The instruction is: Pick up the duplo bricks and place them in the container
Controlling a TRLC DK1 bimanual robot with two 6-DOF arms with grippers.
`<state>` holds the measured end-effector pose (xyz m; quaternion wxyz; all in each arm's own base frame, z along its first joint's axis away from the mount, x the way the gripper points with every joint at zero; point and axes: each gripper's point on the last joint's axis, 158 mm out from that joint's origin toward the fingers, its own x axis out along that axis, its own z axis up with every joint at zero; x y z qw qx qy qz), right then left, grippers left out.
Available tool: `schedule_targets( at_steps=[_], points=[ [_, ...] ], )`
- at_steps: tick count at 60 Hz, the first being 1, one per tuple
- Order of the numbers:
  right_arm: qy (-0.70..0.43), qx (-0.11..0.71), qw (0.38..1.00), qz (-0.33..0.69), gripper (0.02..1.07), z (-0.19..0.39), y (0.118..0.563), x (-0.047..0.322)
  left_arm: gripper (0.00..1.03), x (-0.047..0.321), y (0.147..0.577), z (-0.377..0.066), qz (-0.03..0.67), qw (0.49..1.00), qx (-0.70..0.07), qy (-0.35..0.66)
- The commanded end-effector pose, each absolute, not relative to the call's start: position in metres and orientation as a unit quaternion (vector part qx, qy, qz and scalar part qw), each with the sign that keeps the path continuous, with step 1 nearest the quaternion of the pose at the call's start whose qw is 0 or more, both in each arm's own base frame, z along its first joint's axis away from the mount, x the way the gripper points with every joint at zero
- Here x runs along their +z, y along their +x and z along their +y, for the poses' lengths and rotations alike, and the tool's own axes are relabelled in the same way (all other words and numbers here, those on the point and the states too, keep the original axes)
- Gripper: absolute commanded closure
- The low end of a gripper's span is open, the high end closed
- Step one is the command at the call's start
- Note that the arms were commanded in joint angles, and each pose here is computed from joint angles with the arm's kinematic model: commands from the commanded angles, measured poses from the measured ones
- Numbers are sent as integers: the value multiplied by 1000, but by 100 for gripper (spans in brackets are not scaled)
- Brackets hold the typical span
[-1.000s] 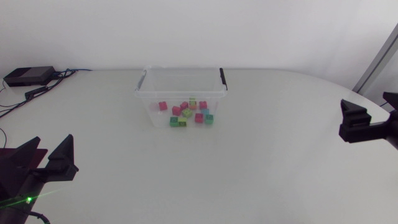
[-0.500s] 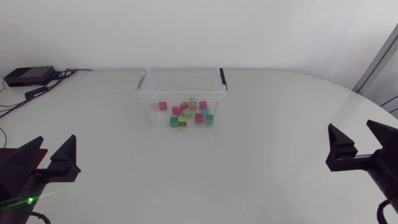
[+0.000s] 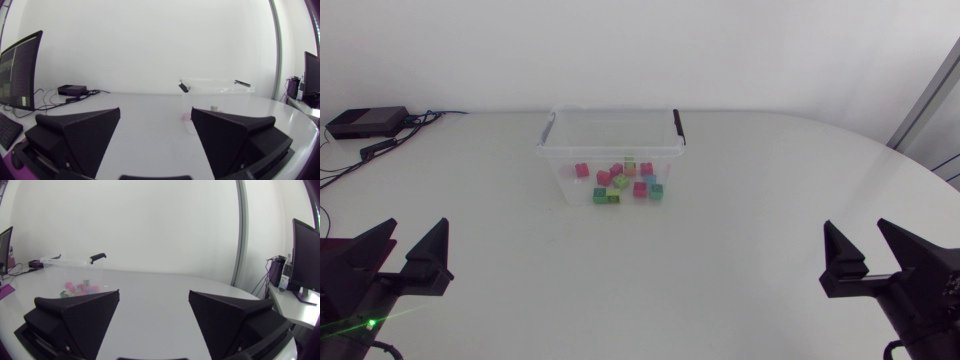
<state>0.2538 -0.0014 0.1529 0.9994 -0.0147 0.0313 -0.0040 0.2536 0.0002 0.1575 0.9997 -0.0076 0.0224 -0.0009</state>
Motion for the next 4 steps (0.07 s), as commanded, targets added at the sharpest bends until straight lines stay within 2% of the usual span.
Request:
schedule_targets(
  at_steps=[1, 4],
  points=[
    [0, -5, 1000, 28, 7, -2, 254, 149, 4, 150, 254, -3, 30, 999, -8, 0],
    [0, -5, 1000, 28, 7, -2, 254, 149, 4, 150, 254, -3, 30, 999, -8, 0]
  ],
)
